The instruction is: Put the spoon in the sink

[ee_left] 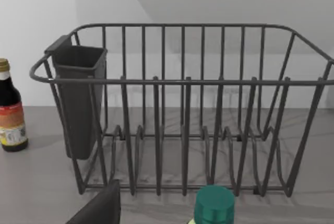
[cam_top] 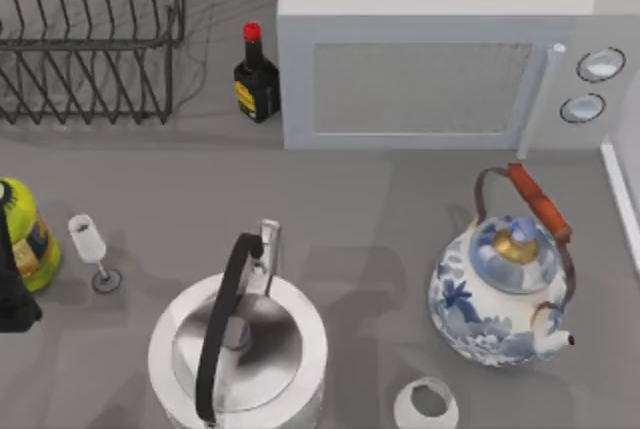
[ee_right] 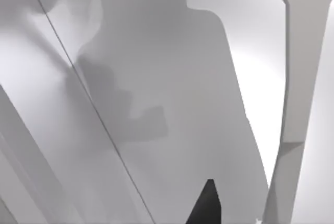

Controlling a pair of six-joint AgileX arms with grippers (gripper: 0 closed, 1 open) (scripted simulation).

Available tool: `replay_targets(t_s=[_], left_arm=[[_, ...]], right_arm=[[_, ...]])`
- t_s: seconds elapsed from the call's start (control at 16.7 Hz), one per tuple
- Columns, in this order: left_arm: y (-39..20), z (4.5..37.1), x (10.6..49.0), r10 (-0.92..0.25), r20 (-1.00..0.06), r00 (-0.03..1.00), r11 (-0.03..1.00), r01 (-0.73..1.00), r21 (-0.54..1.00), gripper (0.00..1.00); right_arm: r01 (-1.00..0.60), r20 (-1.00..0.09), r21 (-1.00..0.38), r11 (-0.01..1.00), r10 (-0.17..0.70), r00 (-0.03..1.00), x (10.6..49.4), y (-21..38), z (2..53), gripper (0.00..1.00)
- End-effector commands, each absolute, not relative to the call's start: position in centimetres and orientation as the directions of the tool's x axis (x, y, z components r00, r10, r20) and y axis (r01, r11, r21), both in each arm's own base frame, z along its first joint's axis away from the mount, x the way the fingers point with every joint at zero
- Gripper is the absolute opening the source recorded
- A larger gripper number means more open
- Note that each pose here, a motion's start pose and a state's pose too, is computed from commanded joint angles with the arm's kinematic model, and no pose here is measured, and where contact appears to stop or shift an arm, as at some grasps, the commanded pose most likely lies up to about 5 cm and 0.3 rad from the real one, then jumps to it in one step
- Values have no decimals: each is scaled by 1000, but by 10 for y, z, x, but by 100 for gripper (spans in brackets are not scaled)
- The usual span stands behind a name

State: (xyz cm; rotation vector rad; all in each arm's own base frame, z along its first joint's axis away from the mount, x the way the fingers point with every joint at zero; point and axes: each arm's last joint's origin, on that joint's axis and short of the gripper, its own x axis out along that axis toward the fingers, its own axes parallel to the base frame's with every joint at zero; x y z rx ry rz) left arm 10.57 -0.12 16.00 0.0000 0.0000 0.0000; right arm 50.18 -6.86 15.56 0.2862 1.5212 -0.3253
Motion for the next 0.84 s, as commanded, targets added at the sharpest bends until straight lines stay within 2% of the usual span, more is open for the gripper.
replay_targets(t_s=[0.48, 0.84], left_arm=[[-1, 160, 106, 0, 0, 1000, 1000, 0, 0, 100], [-1, 160, 106, 0, 0, 1000, 1000, 0, 0, 100]], right_arm=[[382, -999, -19, 924, -30, 22, 502, -69, 156, 98], [382, -999, -19, 924, -30, 22, 502, -69, 156, 100]])
